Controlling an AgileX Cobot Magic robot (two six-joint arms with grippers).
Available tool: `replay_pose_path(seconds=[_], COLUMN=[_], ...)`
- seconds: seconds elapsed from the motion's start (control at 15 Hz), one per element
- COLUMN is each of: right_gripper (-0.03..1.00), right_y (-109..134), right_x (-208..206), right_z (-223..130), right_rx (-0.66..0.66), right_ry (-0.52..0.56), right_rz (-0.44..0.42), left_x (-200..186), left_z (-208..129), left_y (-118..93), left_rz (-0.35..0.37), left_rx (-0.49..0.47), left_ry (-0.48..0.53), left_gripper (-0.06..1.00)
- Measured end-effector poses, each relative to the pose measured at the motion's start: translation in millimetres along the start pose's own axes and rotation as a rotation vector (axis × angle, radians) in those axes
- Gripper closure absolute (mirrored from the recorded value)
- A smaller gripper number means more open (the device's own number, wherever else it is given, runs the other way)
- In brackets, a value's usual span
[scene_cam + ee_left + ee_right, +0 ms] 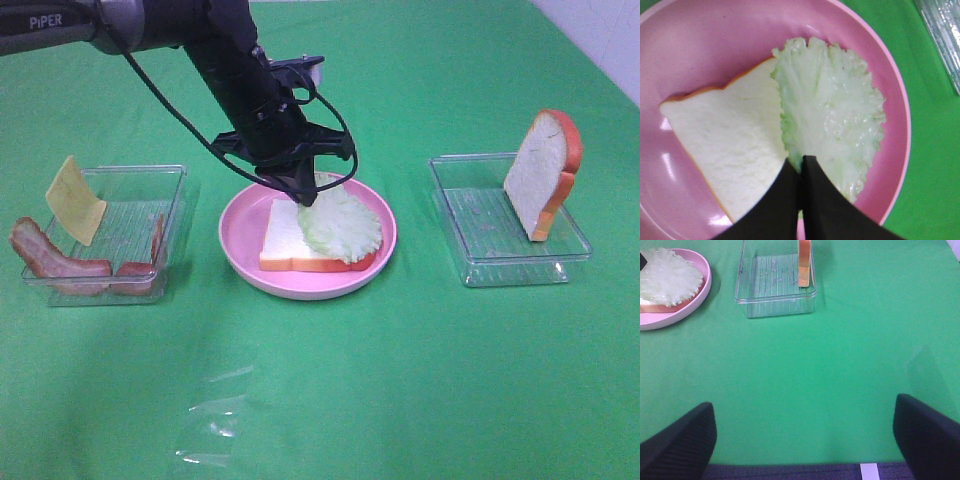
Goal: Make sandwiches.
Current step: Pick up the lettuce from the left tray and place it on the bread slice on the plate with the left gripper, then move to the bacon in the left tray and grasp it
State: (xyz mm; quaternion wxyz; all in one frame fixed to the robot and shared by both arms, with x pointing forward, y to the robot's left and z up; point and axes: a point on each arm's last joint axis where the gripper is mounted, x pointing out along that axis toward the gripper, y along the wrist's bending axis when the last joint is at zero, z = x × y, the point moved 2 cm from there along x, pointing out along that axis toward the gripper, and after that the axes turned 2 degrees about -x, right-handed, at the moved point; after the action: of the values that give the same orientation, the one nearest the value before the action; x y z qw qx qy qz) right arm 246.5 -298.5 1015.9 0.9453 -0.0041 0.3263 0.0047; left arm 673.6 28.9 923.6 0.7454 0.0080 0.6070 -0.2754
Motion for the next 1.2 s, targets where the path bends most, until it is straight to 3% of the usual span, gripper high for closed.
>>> replay_pose_path(seconds=[0.47, 0.53, 0.6, 0.67, 0.73, 0.8, 0.93, 1.2], right_gripper=[0.05, 0.05, 0.05, 0.05, 0.05, 0.05, 0.05, 0.05], right_y=[0, 0, 0, 0, 0, 0, 0, 0], right_x=[0, 0, 0, 0, 0, 0, 0, 0], right_z=[0, 0, 0, 0, 0, 0, 0, 0], right_rx=[0.0, 0.0, 0.0, 0.0, 0.0, 0.0, 0.0, 0.0], right_ry=[0.0, 0.0, 0.0, 0.0, 0.0, 0.0, 0.0, 0.0], right_rz=[0.0, 0.0, 0.0, 0.0, 0.0, 0.0, 0.0, 0.0], left_x=[0, 0, 0, -1, -5, -11, -46, -90], left_z=[-2, -2, -2, -2, -3, -3, 10, 13], left_y=[8, 8, 8, 8, 8, 8, 2, -12], left_rz=[0.076, 0.076, 0.076, 0.078, 0.089, 0.106, 0.154, 0.152], left_rx=[-0.034, -0.034, -0.045, -0.064, -0.072, -0.065, -0.039, -0.03], left_ry=[0.019, 0.019, 0.019, 0.018, 0.024, 0.036, -0.001, -0.084], left_gripper=[0.91, 0.82, 0.62, 0.32, 0.11, 0.01, -0.04, -0.05])
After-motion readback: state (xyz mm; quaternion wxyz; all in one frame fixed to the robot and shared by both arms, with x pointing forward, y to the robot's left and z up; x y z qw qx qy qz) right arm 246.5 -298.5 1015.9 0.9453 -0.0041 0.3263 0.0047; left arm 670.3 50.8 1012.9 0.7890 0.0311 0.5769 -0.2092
